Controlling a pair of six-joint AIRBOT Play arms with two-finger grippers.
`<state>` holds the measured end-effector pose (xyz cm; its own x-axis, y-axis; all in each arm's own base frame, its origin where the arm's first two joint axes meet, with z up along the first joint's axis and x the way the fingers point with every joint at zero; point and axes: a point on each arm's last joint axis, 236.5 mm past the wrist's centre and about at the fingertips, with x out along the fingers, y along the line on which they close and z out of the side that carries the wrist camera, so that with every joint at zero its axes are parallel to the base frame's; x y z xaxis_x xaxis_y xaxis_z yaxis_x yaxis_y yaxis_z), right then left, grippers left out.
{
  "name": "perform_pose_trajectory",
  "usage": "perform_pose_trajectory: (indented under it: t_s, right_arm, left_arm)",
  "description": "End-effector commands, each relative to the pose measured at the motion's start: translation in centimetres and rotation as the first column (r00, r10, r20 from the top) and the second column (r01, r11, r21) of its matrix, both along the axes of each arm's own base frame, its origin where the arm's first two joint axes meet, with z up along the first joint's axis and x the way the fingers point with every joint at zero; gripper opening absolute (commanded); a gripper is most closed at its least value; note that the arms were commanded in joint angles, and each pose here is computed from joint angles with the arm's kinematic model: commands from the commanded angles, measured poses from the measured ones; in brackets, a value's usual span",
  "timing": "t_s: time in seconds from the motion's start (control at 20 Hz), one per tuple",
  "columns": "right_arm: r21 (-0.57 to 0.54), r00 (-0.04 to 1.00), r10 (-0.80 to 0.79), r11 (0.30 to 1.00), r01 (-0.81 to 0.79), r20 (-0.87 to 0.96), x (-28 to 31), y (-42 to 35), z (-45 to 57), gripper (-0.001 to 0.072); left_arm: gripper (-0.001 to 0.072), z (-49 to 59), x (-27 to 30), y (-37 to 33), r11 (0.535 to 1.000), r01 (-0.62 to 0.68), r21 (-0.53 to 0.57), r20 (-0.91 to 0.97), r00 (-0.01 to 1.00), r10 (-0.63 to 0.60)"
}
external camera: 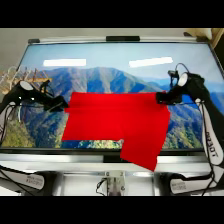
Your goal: Fold the shirts.
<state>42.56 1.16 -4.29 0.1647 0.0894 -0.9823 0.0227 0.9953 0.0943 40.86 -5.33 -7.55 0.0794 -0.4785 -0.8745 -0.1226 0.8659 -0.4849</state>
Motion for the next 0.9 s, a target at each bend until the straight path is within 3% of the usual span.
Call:
perform_pose_trajectory:
  t_s: [0.0,0.2,0.4,0.65,0.8,0.85]
  right_arm:
    - [-0.136,0.998,0.025,0.990,-0.032,-0.049,-3.2,-4.6,4.7,0.0482]
    - [-0.058,0.976,-0.117,0.992,0.108,-0.184,-10.3,-8.6,6.4,0.0510]
    - [0.024,0.968,-0.198,0.979,0.204,-0.152,-12.5,-8.8,6.6,0.0510]
    - [0.041,0.972,-0.197,0.978,0.203,-0.129,-12.3,-8.3,7.1,0.0510]
    - [0.040,0.972,-0.197,0.978,0.203,-0.130,-12.3,-8.4,7.1,0.0509]
    - [0.040,0.972,-0.197,0.978,0.203,-0.130,-12.3,-8.4,7.1,0.0510]
  left_arm:
    - [0.0520,2.9,-3.5,1.3,0.996,0.067,-0.058,-0.098,0.993,-0.073]
    - [0.0520,2.3,-10.3,3.9,0.999,0.009,-0.050,-0.175,0.984,-0.018]
    - [0.0520,-2.1,-17.3,2.0,0.996,-0.027,-0.084,-0.232,0.973,0.006]
    - [0.0497,-3.8,-16.6,-0.5,0.976,-0.131,-0.171,-0.180,0.979,0.100]
    - [0.0496,-4.4,-16.2,-0.9,0.979,-0.135,-0.152,-0.160,0.981,0.111]
    - [0.0458,-4.5,-16.0,-1.3,0.980,-0.128,-0.151,-0.152,0.983,0.105]
